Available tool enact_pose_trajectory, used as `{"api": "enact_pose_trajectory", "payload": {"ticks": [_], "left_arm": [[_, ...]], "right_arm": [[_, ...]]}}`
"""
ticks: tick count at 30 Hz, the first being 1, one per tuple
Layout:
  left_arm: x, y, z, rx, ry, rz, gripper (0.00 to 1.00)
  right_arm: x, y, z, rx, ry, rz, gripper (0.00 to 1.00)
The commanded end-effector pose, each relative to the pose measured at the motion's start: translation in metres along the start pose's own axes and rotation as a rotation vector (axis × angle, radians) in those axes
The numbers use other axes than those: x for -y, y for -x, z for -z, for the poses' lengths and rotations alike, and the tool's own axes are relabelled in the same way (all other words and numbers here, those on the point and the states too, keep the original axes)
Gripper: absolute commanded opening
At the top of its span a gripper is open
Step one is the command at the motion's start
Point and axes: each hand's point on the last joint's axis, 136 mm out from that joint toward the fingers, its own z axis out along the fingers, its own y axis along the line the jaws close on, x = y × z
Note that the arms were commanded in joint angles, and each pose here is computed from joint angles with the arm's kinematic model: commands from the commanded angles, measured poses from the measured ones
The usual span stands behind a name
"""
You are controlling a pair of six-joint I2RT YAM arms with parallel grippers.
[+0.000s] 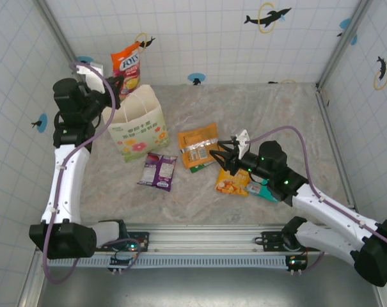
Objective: Place the snacks into the paper bag
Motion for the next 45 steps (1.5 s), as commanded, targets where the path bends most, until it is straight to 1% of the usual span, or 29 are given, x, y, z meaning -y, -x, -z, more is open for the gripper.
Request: {"api": "enact_pose_trajectory", "payload": {"ticks": [1,5,12,15,18,20,22,28,36,40,44,45], "left_arm": [[0.009,-0.005,0.012,-0.017,-0.013,-0.03,0.0],[-0.005,-0.022,0.011,-0.103,0.058,-0.044,0.0],[-0.012,-0.045,0.008,-0.177,0.081,-0.044,0.01],[-0.015,-0.053,0.006,-0.196,0.09,-0.038,0.07],[-0.018,-0.056,0.003,-0.201,0.101,-0.034,0.17],[-0.021,-0.054,0.003,-0.19,0.118,-0.033,0.24],[-0.024,-0.052,0.002,-0.179,0.129,-0.031,0.27],[-0.022,-0.039,0.004,-0.154,0.127,-0.025,0.31],[0.006,0.0,0.012,-0.023,0.002,0.068,0.46],[0.015,0.017,0.021,0.065,-0.026,0.157,0.56],[0.034,0.027,0.025,0.104,-0.134,0.205,0.59],[0.038,0.026,0.025,0.1,-0.157,0.24,0.6]], "right_arm": [[-0.004,0.0,-0.003,0.01,0.024,0.005,0.49],[-0.004,-0.001,-0.006,-0.002,0.029,-0.019,0.49],[-0.004,-0.004,-0.013,-0.031,0.037,-0.052,0.49],[-0.004,-0.003,-0.013,-0.029,0.035,-0.057,0.49],[-0.003,-0.003,-0.014,-0.033,0.032,-0.068,0.49],[-0.002,-0.004,-0.015,-0.04,0.024,-0.081,0.49],[-0.001,-0.004,-0.016,-0.045,0.019,-0.091,0.49],[0.001,-0.006,-0.017,-0.054,0.011,-0.111,0.49],[0.011,-0.016,-0.02,-0.135,-0.046,-0.177,0.5],[0.02,-0.022,-0.018,-0.176,-0.089,-0.232,0.5],[0.041,-0.031,-0.015,-0.235,-0.158,-0.308,0.51],[0.048,-0.032,-0.014,-0.245,-0.18,-0.331,0.51]]}}
